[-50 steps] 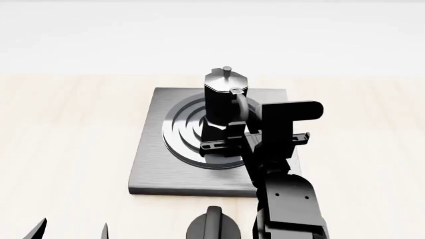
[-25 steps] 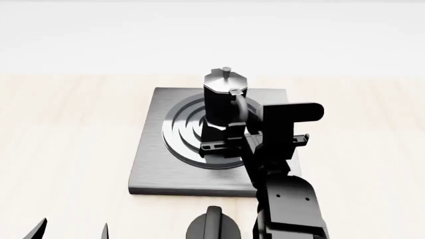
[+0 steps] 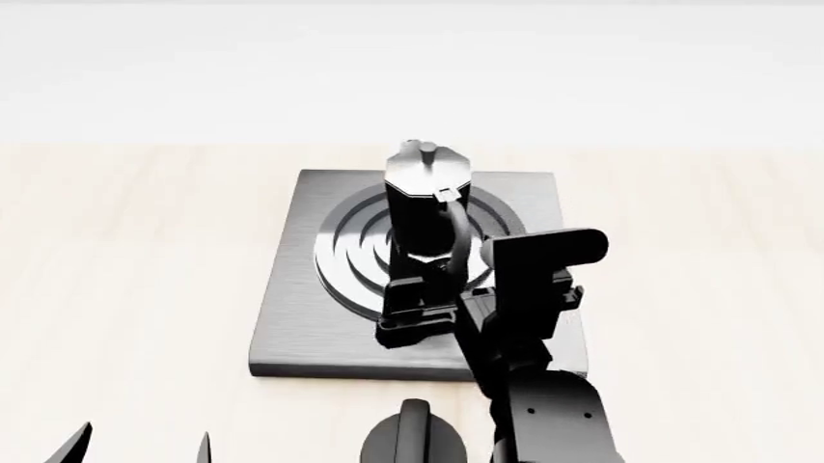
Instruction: Put the moka pot on the stove.
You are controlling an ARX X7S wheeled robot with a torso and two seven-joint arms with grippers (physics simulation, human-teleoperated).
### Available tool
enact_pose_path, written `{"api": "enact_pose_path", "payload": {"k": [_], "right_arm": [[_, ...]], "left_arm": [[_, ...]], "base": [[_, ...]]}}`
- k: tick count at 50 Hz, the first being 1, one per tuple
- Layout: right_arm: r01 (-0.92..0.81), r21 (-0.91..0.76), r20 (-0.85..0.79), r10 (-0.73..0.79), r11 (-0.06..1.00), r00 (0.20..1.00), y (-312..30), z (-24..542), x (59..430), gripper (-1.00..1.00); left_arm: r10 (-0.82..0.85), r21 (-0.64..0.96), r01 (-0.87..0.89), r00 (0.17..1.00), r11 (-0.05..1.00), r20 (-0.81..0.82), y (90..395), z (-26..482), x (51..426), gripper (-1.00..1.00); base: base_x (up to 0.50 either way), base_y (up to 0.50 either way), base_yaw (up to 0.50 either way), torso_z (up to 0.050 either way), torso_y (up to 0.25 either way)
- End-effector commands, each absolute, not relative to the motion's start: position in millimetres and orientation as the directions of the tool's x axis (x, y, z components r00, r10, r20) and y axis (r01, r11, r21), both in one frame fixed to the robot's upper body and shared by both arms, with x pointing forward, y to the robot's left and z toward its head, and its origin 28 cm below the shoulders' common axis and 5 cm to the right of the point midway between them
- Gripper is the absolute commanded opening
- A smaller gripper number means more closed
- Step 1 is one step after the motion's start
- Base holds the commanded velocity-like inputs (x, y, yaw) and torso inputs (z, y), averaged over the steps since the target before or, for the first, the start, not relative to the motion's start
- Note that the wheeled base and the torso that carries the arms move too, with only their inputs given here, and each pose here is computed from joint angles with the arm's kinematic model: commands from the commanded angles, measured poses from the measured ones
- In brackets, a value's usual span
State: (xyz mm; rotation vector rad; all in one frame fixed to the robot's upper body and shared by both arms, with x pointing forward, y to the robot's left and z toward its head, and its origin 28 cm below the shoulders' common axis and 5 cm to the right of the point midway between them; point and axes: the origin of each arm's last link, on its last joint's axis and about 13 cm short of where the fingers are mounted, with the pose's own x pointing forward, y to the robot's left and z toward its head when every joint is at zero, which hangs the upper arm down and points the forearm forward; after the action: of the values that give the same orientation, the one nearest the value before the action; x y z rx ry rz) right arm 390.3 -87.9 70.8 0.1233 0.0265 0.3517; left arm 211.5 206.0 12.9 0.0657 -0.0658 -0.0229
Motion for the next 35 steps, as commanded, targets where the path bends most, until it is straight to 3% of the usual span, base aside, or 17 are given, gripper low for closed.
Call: {"api": "enact_pose_path", "payload": {"k": [1,35], "right_arm": [[-0.363,0.100,-0.005,0.366,0.926,0.931,-88.4,64.8,386.9,1.00],[-0.370,0.006,0.158,0.365,0.929,0.918,-94.7,64.6,377.5,1.00]], "left_arm": [[-0.028,0.051,0.024,0.996,0.998,0.090,206.0,13.0,212.2,1.00],[-0.032,0.053,0.027,0.995,0.998,0.099,206.0,13.0,212.4,1.00]], "base": [[0.00,0.00,0.00,0.000,0.000],[0.00,0.00,0.00,0.000,0.000]]}}
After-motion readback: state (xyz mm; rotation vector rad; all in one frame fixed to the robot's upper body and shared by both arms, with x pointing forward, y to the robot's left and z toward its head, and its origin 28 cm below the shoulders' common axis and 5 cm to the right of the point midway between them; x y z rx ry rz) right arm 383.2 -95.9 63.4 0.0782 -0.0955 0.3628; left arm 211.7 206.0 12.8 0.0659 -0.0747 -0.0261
